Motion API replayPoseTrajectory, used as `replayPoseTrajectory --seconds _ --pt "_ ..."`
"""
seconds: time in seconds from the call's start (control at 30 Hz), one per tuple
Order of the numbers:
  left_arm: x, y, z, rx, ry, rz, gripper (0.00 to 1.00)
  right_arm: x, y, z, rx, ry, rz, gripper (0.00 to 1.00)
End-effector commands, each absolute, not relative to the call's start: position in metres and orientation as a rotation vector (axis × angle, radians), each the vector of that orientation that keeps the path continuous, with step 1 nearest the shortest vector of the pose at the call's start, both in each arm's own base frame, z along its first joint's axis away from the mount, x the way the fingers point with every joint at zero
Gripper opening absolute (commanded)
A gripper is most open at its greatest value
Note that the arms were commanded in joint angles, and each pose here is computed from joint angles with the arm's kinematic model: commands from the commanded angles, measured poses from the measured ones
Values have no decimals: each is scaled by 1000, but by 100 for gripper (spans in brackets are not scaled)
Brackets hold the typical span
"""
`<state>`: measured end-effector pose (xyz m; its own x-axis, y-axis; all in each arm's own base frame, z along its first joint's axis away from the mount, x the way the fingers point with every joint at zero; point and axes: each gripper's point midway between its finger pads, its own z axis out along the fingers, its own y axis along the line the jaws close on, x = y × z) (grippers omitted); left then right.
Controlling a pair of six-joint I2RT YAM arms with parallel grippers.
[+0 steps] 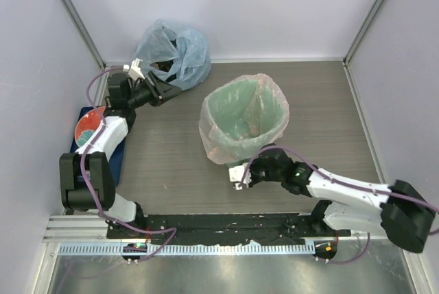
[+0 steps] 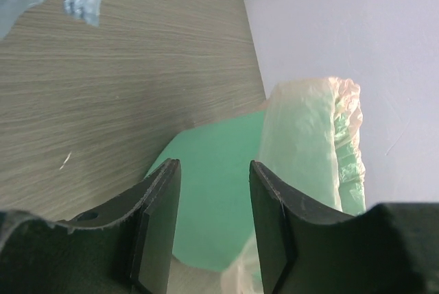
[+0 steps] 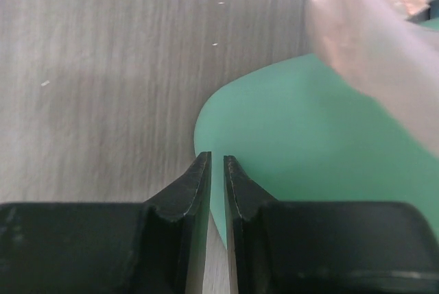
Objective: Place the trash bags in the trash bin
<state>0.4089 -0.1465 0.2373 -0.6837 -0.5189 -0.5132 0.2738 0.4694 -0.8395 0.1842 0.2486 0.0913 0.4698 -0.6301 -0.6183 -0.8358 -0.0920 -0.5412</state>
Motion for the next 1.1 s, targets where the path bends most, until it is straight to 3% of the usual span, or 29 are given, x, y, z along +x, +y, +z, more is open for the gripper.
replayPoseTrajectory --seconds 0.0,0.23,0.3,0.43,0.5,0.63,0.7,0.87,1.0,1.07 --pt "392 -126 249 -173 1923 -1245 49 244 292 130 -1563 1202 109 19" --pt "383 -115 249 -145 1944 -1183 57 270 343 120 -1564 1191 105 20" --pt "386 -113 252 -131 1963 -1155 64 265 364 124 -1592 1166 176 26" --pt "388 -105 254 -120 2040 -1097 79 218 389 157 -1671 1050 444 49" --pt "389 -100 258 -67 2061 -1031 99 196 396 185 -1666 1076 619 58" --pt "381 -86 273 -34 2186 -890 100 176 392 276 -1478 1100 793 65" --pt "375 -76 275 13 2232 -786 100 170 378 329 -1370 1095 822 65" --pt "344 -54 291 19 2280 -541 100 222 315 413 -941 1303 638 69" --pt "320 -65 276 141 2314 -370 100 290 194 423 -514 1540 457 71" --pt "314 -75 266 187 2328 -281 100 300 151 405 -416 1611 358 71"
